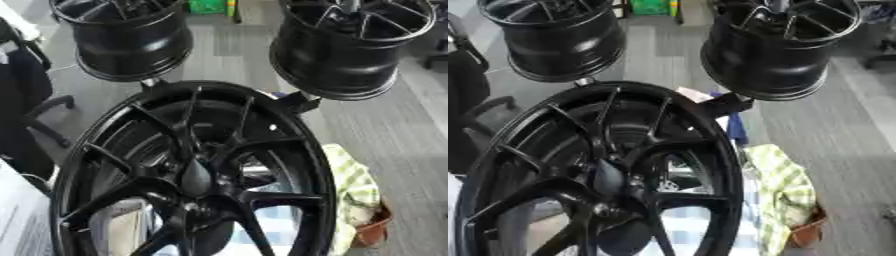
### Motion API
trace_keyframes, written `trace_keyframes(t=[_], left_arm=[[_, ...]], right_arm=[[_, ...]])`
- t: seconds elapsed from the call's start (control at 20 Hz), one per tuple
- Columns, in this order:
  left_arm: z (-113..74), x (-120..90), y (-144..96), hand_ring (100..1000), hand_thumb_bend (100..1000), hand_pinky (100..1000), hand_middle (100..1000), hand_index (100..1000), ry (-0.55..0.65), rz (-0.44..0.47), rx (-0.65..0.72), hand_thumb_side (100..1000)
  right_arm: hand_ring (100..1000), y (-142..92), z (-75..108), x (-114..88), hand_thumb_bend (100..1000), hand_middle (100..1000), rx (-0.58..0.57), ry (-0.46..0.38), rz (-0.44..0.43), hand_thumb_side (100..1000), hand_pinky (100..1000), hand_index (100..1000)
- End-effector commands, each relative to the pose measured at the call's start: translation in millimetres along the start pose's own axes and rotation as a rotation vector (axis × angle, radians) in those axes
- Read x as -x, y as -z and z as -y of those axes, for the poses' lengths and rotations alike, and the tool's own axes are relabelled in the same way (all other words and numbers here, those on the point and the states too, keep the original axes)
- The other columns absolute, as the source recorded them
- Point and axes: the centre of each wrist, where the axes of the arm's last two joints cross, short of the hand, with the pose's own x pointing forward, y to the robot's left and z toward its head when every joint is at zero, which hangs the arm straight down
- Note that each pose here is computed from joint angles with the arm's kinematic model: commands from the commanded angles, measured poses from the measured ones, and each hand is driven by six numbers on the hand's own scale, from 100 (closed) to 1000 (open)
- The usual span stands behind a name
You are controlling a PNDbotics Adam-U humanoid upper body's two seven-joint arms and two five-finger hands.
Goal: Pull the pin out of the wheel hub.
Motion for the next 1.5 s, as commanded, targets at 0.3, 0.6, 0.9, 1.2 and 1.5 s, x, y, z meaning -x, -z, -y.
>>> trace_keyframes(t=[0.3, 0.6, 0.9, 1.2, 1.5], left_arm=[[4.4, 67, -44, 519, 100, 677, 288, 490, -0.025, -0.294, -0.122, 100], [39.9, 93, -47, 605, 151, 725, 431, 653, -0.054, -0.415, -0.184, 100], [53.4, 97, -43, 836, 436, 831, 767, 891, -0.055, -0.373, -0.142, 471], [54.9, 97, -42, 814, 387, 820, 732, 869, -0.066, -0.353, -0.148, 448], [53.2, 90, -36, 786, 336, 804, 687, 848, -0.070, -0.317, -0.161, 448]], right_arm=[[584, 6, 5.8, -11, 404, 570, 0.024, -0.009, 0.049, 282, 765, 715], [584, 5, 4.6, -10, 405, 569, 0.025, 0.001, 0.044, 282, 764, 715], [584, 5, 4.2, -10, 405, 569, 0.026, 0.004, 0.040, 282, 764, 715], [585, 5, 3.8, -10, 407, 569, 0.025, 0.006, 0.041, 282, 764, 715], [584, 5, 4.0, -10, 407, 569, 0.024, 0.004, 0.042, 282, 764, 715]])
